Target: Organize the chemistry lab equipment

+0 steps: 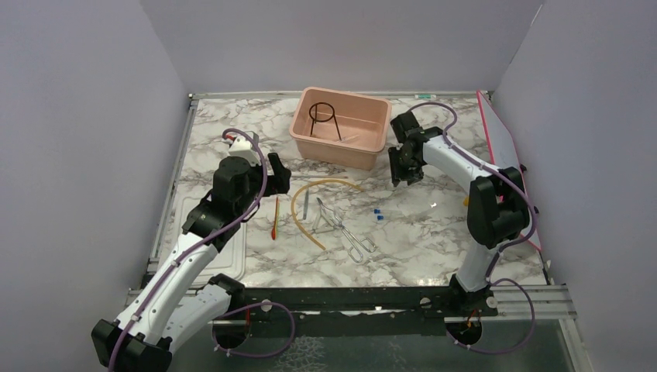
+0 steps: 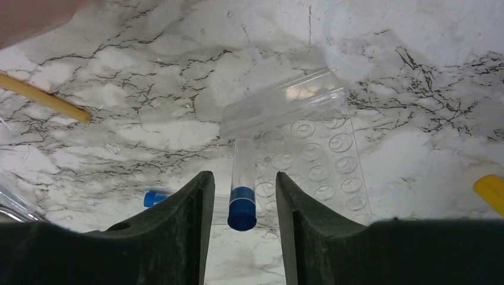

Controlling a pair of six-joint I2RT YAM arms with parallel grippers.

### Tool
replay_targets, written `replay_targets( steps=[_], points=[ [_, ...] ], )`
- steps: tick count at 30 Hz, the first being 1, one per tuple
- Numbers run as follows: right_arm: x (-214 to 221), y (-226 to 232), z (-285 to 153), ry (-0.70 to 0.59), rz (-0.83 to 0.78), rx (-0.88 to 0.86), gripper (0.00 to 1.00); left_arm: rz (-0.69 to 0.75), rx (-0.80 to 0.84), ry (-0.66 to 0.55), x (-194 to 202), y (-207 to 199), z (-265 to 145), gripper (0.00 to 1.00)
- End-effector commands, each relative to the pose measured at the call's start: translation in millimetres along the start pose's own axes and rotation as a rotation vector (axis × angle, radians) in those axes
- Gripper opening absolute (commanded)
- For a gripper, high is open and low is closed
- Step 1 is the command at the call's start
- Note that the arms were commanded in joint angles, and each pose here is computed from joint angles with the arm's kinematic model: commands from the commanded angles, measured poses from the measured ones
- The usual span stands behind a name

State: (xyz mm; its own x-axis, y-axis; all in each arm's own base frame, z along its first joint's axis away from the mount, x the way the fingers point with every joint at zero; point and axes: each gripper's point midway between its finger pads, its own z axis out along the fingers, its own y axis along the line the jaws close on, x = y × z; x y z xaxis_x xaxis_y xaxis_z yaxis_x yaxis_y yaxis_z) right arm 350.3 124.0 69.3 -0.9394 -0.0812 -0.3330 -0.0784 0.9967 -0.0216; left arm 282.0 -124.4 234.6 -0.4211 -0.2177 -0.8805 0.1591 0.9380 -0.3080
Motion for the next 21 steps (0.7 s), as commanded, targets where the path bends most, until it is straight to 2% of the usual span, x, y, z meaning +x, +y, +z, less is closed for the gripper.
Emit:
replay_targets(
  steps=[1, 7, 14, 21],
  points=[
    [-12.2, 5.1, -17.4, -0.041, 0.009, -0.039, 0.48, 0.008, -0.013, 0.01, 4.2, 5.0, 1.8, 0.87],
    [-22.5, 2.8, -54.6, -0.152, 0.071, -0.06, 0.49, 0.009, -0.001, 0.022, 6.4, 3.5, 4.1, 0.87],
    [2.5, -9.2, -77.3, -0.217, 0.176, -0.034, 0.47, 0.004, 0.025, 0.025, 6.6, -0.6, 3.8, 0.86],
    [43.7, 22.6, -84.6, -0.287, -0.02, -0.116, 0.47, -0.011, 0.047, 0.022, 7.3, -4.0, 3.5, 0.87]
  ],
)
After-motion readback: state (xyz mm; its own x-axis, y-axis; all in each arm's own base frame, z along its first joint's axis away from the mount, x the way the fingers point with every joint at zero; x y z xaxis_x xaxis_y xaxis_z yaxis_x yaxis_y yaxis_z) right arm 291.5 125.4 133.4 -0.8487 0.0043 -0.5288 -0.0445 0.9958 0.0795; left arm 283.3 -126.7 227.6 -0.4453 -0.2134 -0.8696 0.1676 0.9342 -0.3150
